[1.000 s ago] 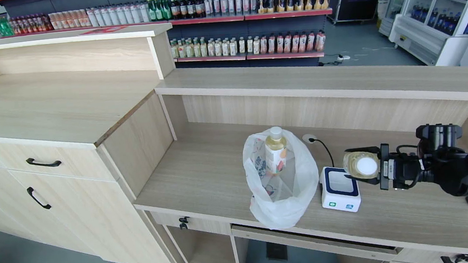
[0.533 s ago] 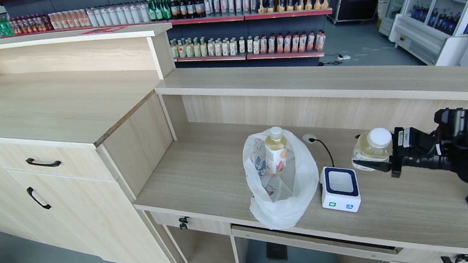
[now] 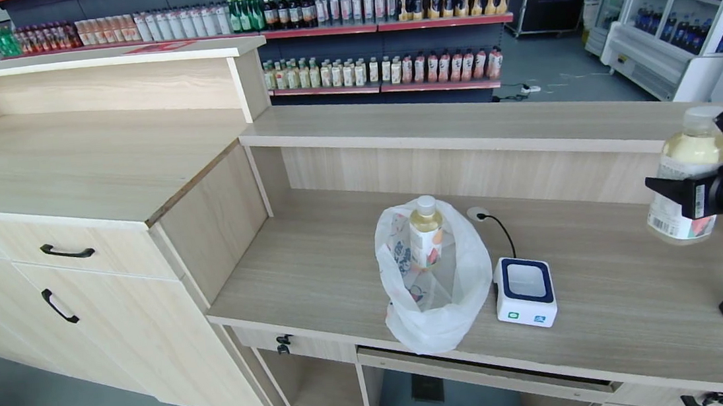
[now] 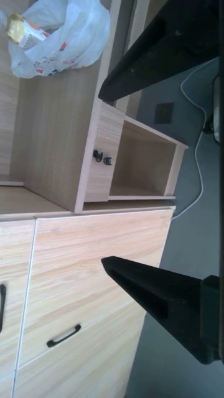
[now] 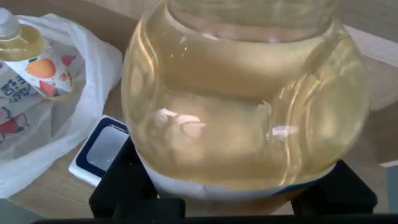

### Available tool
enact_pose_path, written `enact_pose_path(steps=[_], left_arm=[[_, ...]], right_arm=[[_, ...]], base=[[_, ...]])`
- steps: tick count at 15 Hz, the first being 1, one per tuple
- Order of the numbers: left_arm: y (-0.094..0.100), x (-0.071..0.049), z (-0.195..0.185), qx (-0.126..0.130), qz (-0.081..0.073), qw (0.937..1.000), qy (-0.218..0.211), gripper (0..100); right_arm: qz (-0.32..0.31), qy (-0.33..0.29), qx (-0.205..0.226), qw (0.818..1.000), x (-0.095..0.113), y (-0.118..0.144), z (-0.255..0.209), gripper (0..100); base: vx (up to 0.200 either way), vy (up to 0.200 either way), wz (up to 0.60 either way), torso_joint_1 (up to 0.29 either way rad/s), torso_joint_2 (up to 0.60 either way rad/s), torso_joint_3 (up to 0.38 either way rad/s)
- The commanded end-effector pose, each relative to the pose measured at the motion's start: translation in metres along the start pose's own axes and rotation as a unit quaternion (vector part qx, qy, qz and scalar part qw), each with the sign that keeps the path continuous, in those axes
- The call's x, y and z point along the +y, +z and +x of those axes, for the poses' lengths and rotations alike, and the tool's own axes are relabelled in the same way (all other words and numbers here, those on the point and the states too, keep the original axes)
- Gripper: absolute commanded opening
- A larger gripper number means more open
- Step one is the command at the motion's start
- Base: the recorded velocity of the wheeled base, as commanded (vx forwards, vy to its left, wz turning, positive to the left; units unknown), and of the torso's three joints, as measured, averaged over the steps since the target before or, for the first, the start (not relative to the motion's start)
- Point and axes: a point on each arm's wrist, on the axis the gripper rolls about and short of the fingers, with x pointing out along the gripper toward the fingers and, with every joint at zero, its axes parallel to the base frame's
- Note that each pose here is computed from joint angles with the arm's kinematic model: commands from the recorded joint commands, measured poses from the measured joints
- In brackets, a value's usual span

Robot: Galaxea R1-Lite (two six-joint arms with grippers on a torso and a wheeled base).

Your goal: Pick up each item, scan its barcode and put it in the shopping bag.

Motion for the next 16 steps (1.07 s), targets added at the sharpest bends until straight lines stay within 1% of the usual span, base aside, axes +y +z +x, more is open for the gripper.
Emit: enact_pose_path(steps=[1,2,4,5,6,7,8,11,12,13,14,15,16], left_arm=[[0.0,0.0,0.0,0.0,0.0,1.0,0.0,100],[0.0,0.0,0.0,0.0,0.0,1.0,0.0,100],[0.0,0.0,0.0,0.0,0.0,1.0,0.0,100],[0.0,0.0,0.0,0.0,0.0,1.0,0.0,100],[0.0,0.0,0.0,0.0,0.0,1.0,0.0,100],[0.0,0.0,0.0,0.0,0.0,1.0,0.0,100],[0.0,0.0,0.0,0.0,0.0,1.0,0.0,100],[0.0,0.0,0.0,0.0,0.0,1.0,0.0,100],[0.0,0.0,0.0,0.0,0.0,1.0,0.0,100],[0.0,0.0,0.0,0.0,0.0,1.0,0.0,100],[0.0,0.0,0.0,0.0,0.0,1.0,0.0,100],[0.0,0.0,0.0,-0.001,0.0,1.0,0.0,100],[0.0,0.0,0.0,0.0,0.0,1.0,0.0,100]], right_arm=[[0.002,-0.038,-0.001,0.999,0.025,0.009,-0.023,0],[-0.007,-0.045,-0.002,0.999,0.029,0.011,-0.022,0],[-0.051,-0.044,-0.006,0.998,0.032,0.013,-0.023,0],[-0.085,-0.043,-0.006,0.995,0.032,0.013,-0.024,0],[-0.098,-0.033,-0.009,0.995,0.035,0.014,-0.024,0],[-0.1,-0.008,-0.019,0.995,0.042,0.016,-0.025,0],[-0.115,0.034,-0.03,0.992,0.054,0.016,-0.025,0],[-0.148,0.096,-0.066,0.982,0.089,0.026,-0.027,0],[-0.152,0.126,-0.073,0.978,0.098,0.025,-0.026,0],[-0.153,0.159,-0.073,0.973,0.101,0.022,-0.022,0],[-0.151,0.2,-0.069,0.966,0.105,0.014,-0.016,0],[-0.149,0.222,-0.061,0.962,0.107,0.008,-0.01,0],[-0.147,0.238,-0.042,0.959,0.111,-0.004,0.0,0]], base=[[0.0,0.0,0.0,0.0,0.0,0.0],[0.0,0.0,0.0,0.0,0.0,0.0],[0.0,0.0,0.0,0.0,0.0,0.0],[0.0,0.0,0.0,0.0,0.0,0.0],[0.0,0.0,0.0,0.0,0.0,0.0],[0.0,0.0,0.0,0.0,0.0,0.0],[0.0,0.0,0.6,0.002,0.0,-0.002],[0.0,0.0,0.6,0.004,0.0,0.005],[0.0,0.0,0.6,0.007,0.01,-0.002],[0.0,0.0,0.6,0.002,0.0,0.002],[0.0,0.0,0.0,0.0,0.0,0.0],[0.0,0.0,0.0,0.0,0.0,0.0],[0.0,0.0,0.0,0.0,0.0,0.0]])
